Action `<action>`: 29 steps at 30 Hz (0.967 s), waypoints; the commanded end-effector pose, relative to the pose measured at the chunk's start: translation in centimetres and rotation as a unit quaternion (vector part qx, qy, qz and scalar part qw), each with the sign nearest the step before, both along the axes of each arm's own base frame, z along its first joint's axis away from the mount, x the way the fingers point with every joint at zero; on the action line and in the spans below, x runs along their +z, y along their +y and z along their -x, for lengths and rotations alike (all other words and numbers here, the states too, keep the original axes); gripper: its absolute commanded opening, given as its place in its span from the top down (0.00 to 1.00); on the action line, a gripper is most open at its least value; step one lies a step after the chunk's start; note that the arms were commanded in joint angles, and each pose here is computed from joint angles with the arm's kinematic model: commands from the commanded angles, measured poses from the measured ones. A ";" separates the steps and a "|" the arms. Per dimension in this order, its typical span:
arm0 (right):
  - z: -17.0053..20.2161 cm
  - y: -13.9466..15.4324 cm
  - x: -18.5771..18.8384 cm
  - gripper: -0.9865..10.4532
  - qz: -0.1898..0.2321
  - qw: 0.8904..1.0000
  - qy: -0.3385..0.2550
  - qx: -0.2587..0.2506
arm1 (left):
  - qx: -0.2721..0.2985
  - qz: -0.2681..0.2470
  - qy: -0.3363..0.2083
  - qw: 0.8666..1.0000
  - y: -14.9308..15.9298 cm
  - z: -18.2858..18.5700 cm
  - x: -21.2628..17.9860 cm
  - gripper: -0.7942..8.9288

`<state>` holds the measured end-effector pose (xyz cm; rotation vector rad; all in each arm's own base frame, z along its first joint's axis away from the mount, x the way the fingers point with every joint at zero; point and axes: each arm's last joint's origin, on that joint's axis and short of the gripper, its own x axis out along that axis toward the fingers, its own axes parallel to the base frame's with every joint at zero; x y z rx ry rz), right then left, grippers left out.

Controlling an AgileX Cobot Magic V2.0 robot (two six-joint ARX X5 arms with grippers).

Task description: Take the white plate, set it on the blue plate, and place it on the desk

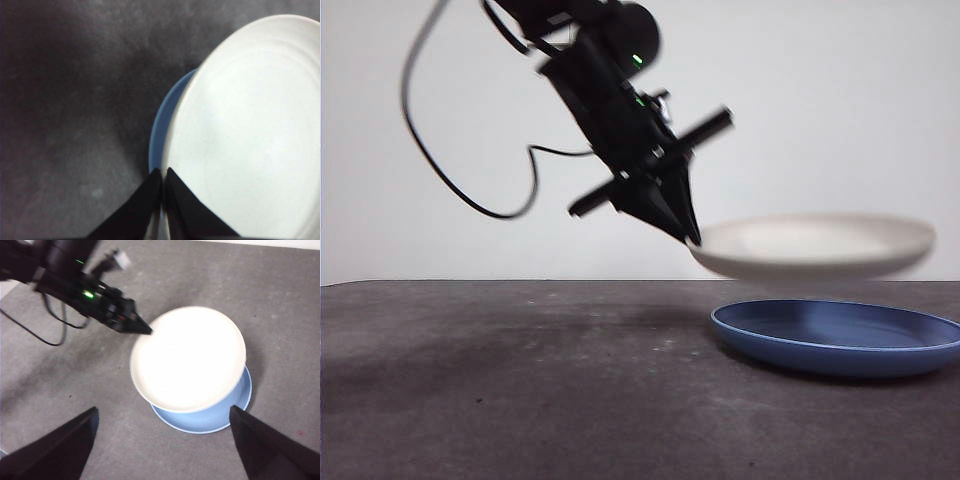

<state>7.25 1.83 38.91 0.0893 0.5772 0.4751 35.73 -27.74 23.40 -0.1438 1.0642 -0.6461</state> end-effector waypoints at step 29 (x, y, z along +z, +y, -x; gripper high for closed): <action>0.1 -0.2 0.1 0.55 0.020 1.000 0.008 -0.021 | -0.050 -0.004 -0.122 0.991 -0.1 2.2 8.7 0.60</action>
